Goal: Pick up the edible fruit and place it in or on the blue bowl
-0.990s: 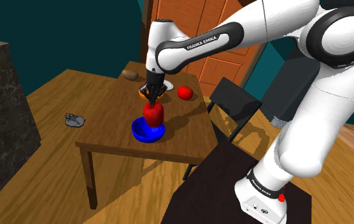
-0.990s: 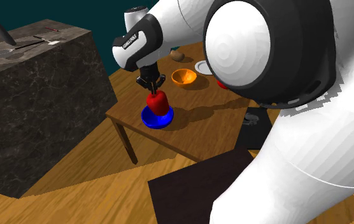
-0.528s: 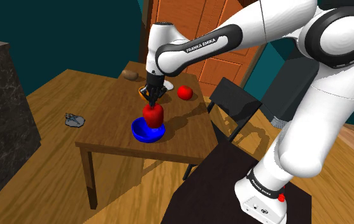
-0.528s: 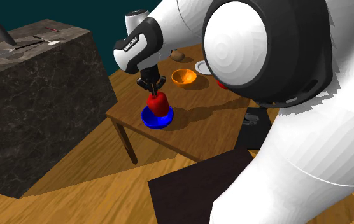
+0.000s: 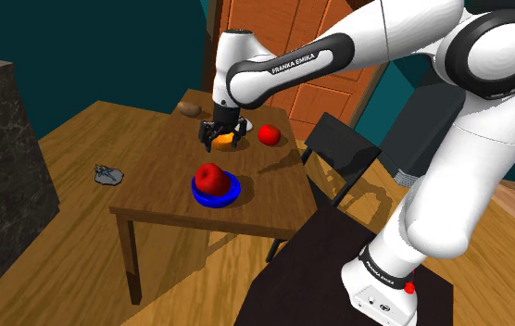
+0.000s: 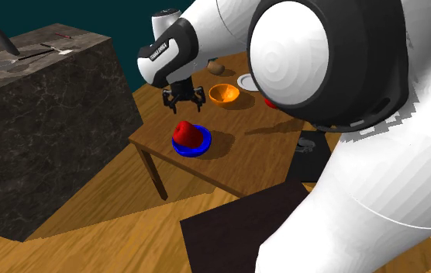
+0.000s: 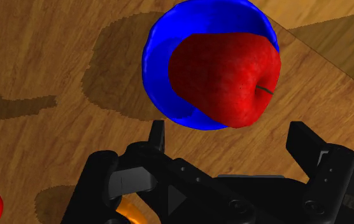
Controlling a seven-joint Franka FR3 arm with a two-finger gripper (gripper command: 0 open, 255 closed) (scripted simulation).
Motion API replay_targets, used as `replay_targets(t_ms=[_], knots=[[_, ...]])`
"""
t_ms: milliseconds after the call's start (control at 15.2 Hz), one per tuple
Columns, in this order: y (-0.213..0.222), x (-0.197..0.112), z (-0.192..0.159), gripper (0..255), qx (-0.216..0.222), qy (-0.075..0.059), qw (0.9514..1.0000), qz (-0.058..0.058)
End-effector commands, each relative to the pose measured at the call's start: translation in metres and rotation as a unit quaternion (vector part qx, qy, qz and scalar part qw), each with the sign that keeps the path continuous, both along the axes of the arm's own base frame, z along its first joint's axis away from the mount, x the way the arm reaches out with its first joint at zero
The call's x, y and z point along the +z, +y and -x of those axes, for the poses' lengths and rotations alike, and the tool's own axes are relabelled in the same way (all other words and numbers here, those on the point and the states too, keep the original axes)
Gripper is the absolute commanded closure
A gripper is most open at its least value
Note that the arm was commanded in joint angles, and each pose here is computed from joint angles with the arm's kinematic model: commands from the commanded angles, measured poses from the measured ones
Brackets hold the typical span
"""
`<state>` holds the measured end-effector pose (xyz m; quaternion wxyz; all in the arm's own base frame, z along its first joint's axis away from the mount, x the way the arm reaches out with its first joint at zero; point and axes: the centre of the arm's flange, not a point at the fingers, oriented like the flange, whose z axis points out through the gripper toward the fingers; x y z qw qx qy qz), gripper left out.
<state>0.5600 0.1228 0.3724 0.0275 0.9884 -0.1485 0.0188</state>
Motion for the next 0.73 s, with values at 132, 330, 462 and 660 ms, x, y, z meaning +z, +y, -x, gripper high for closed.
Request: replay_targets(t_ms=[132, 330, 462, 660], knots=[[0.003, 0.044, 0.002, 0, 0.0, 0.0, 1.0, 0.0], [0.003, 0.044, 0.002, 0, 0.0, 0.0, 1.0, 0.0], [0.003, 0.044, 0.002, 0, 0.0, 0.0, 1.0, 0.0], [0.003, 0.044, 0.002, 0, 0.0, 0.0, 1.0, 0.0]])
